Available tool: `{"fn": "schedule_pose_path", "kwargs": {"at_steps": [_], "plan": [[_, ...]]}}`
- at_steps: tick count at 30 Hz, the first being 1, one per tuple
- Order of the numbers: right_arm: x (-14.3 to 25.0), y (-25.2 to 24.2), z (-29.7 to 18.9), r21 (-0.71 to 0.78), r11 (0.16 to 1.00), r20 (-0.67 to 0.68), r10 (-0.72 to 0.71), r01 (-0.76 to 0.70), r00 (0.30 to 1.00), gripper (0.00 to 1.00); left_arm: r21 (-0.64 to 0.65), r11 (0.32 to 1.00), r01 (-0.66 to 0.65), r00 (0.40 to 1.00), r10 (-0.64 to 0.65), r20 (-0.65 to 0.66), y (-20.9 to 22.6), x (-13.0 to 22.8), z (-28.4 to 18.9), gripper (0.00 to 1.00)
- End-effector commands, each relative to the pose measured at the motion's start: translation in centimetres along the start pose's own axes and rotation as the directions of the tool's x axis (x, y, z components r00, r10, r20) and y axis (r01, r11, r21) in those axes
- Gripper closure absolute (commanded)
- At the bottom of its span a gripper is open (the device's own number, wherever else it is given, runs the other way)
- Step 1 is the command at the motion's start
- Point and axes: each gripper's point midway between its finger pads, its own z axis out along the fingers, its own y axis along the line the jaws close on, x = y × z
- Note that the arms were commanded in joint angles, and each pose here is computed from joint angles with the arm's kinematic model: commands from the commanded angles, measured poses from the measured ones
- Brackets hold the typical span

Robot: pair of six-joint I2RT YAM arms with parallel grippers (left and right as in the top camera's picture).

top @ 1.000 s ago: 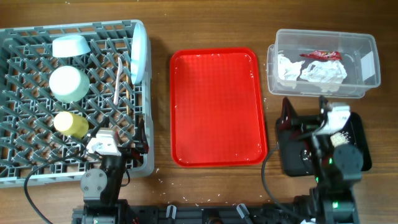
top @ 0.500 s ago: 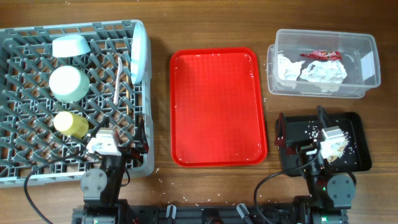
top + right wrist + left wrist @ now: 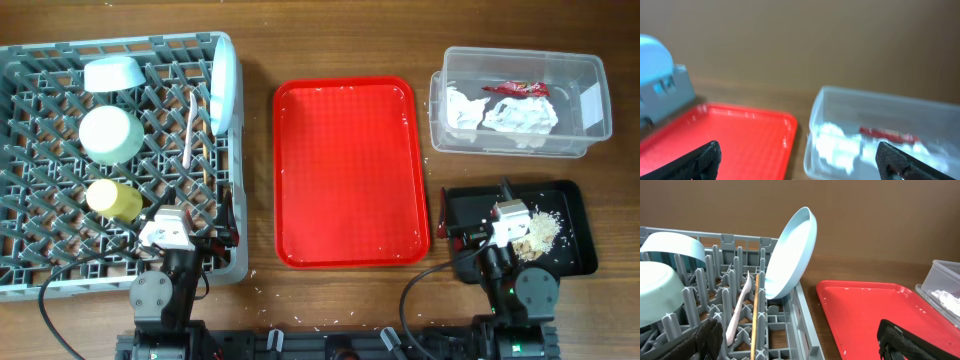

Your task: Sort waste into correct bins and load items into the dishwasher rack

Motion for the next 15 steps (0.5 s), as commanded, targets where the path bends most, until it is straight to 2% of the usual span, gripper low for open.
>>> {"fn": "schedule_pose_path", "kwargs": {"at_steps": [1, 15], "plan": [[-0.06, -1.45, -0.14, 0.084, 0.996, 0.003, -0.012, 0.012, 1.0, 0.0, 0.007, 1.0, -0.015, 1.0, 0.015, -0.001, -0.11, 0.2, -0.01, 0.0], [-0.01, -2.26, -0.23, 0.119, 0.993, 0.002, 0.005, -0.005, 1.0, 0.0, 0.007, 1.0, -0.016, 1.0, 0.016, -0.001, -0.11, 0.2, -0.01, 0.0]]}}
